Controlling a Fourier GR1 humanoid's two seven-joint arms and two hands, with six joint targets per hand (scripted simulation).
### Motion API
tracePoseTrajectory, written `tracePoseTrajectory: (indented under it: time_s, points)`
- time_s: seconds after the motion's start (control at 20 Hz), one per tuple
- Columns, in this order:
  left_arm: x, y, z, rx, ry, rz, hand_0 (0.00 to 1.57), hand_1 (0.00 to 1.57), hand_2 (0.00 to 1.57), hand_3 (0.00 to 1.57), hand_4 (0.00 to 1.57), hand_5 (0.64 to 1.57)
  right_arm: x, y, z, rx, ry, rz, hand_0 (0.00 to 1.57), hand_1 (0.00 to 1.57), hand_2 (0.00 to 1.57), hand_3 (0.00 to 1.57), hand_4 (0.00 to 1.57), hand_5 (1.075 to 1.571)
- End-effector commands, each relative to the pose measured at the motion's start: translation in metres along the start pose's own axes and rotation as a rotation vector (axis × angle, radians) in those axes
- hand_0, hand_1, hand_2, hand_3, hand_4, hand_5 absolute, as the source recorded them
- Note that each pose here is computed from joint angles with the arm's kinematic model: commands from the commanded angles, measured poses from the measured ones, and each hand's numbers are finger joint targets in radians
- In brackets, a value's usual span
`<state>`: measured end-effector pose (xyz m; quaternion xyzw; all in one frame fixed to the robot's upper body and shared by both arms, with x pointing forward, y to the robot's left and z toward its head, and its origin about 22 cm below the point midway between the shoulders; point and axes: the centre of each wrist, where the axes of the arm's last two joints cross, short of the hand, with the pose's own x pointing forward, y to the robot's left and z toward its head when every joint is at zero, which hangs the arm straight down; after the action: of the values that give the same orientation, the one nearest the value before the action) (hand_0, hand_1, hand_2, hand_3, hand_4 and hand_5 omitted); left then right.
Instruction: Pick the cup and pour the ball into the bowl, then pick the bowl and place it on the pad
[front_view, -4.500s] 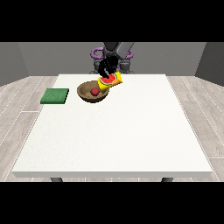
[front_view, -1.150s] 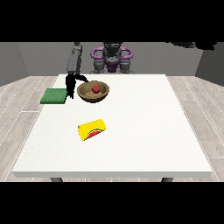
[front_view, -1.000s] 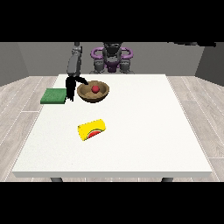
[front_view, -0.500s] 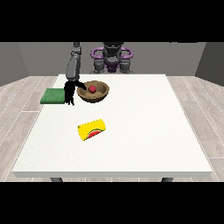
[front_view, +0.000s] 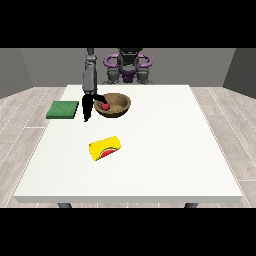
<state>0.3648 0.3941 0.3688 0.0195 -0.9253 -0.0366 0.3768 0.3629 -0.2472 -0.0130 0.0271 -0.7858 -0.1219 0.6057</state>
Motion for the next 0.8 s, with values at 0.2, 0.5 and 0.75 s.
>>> tracePoseTrajectory:
  time_s: [0.2,0.5,0.75]
  points:
    - [0.009,0.004,-0.005,-0.006,-0.006,-0.005,0.0,0.0,0.0,0.0,0.0,1.537,-0.023,0.041,0.009,-0.024,0.181,0.045,0.0,0.0,0.0,0.0,0.43,1.568]
    - [0.005,0.013,0.0,-0.008,0.011,0.036,0.0,0.0,0.0,0.0,0.0,1.546,-0.029,0.002,0.025,-0.131,0.274,0.278,1.57,1.57,1.57,1.57,1.18,1.417]
    - [-0.026,0.043,0.025,0.043,0.08,0.019,0.0,0.0,0.0,0.0,0.0,1.546,0.012,-0.002,-0.005,-0.105,0.294,0.48,1.57,1.57,1.57,1.57,1.17,1.473]
